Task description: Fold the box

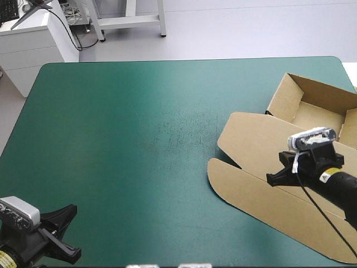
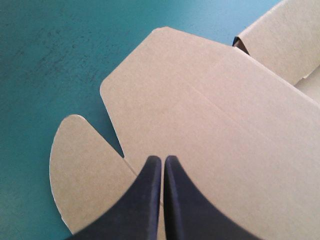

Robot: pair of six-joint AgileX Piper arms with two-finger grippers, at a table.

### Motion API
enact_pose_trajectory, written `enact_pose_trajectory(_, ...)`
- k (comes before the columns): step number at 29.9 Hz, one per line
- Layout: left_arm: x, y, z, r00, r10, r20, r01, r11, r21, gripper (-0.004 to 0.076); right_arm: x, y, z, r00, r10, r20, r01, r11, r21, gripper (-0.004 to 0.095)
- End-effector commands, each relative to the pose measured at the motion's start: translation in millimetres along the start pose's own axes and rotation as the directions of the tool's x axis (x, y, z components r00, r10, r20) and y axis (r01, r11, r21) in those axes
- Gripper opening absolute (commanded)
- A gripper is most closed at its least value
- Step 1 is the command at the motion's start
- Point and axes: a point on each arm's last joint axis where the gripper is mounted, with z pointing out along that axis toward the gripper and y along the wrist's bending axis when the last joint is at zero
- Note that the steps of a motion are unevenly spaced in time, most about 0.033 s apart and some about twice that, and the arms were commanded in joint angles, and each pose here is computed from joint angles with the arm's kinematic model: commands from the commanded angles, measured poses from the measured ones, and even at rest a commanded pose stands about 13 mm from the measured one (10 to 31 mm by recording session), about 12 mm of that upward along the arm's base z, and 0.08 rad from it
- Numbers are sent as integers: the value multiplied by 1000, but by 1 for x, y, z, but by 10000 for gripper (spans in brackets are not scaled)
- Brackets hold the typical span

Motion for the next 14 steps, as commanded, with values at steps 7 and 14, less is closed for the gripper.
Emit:
enact_pose_trajectory(7,12,-1,-4,978,18,208,-19,1000,2,-8,48,4,-22,969,-44,245,27,997,71,0)
enact_pose_trajectory(14,23,0,5,984,48,172,-48,999,-6,-8,85,6,-22,962,-34,272,14,997,76,0)
